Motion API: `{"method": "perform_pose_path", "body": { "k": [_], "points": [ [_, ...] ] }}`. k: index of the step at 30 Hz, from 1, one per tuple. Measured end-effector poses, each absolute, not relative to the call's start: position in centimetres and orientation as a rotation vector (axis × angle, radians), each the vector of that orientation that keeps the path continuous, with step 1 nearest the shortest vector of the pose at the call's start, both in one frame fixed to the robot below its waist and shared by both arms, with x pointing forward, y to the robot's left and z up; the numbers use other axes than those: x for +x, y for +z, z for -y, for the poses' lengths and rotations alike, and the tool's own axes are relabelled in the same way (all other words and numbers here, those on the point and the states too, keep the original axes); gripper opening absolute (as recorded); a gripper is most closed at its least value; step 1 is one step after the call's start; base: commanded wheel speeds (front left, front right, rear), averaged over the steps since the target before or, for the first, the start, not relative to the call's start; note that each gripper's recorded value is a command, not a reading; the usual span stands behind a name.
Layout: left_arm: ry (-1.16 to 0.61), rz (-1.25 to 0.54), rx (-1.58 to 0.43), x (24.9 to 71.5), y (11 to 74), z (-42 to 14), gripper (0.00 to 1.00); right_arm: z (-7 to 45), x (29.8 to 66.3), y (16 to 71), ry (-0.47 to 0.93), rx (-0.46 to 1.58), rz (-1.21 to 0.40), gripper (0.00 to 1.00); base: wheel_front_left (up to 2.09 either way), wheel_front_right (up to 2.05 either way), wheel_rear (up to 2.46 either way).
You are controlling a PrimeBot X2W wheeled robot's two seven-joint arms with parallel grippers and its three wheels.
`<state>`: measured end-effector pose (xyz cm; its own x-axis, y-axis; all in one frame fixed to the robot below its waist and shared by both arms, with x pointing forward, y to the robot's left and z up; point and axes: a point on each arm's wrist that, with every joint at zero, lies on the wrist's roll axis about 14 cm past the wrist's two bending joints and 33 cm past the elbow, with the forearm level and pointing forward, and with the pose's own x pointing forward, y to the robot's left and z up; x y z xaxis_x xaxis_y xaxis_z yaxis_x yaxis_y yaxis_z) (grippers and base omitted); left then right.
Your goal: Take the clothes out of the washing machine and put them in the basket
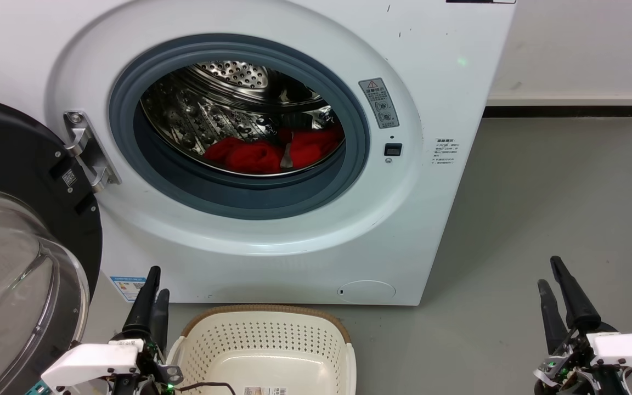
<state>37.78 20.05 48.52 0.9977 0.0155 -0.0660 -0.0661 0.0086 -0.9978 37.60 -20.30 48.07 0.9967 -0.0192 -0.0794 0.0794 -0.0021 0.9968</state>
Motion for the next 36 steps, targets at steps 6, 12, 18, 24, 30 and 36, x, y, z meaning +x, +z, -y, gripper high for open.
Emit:
{"method": "perform_pose_path", "body": {
  "k": [6, 12, 18, 24, 30, 36],
  "points": [
    [0.070, -0.018, -1.467, 37.9, 49.1, -20.4, 1.00, 20.6, 37.6, 48.5, -0.081, 1.458, -0.032, 1.00, 0.00, 0.00, 0.00],
    [0.073, -0.010, -1.350, 38.1, 49.8, -20.4, 1.00, 20.5, 37.8, 49.6, -0.059, 1.310, -0.007, 1.00, 0.00, 0.00, 0.00],
    [0.082, -0.022, -1.223, 38.0, 49.9, -20.1, 1.00, 20.0, 37.7, 50.1, -0.038, 1.154, -0.004, 1.00, 0.00, 0.00, 0.00],
    [0.087, -0.028, -1.094, 38.0, 50.1, -19.7, 1.00, 19.6, 37.7, 50.8, -0.014, 1.012, 0.009, 1.00, 0.00, 0.00, 0.00],
    [0.094, -0.029, -0.976, 37.9, 50.2, -19.5, 1.00, 19.0, 37.4, 51.1, 0.005, 0.877, 0.016, 1.00, 0.00, 0.00, 0.00],
    [0.099, -0.019, -0.883, 37.6, 50.3, -19.5, 1.00, 18.8, 37.3, 51.6, 0.018, 0.767, 0.033, 1.00, 0.00, 0.00, 0.00]
  ]
}}
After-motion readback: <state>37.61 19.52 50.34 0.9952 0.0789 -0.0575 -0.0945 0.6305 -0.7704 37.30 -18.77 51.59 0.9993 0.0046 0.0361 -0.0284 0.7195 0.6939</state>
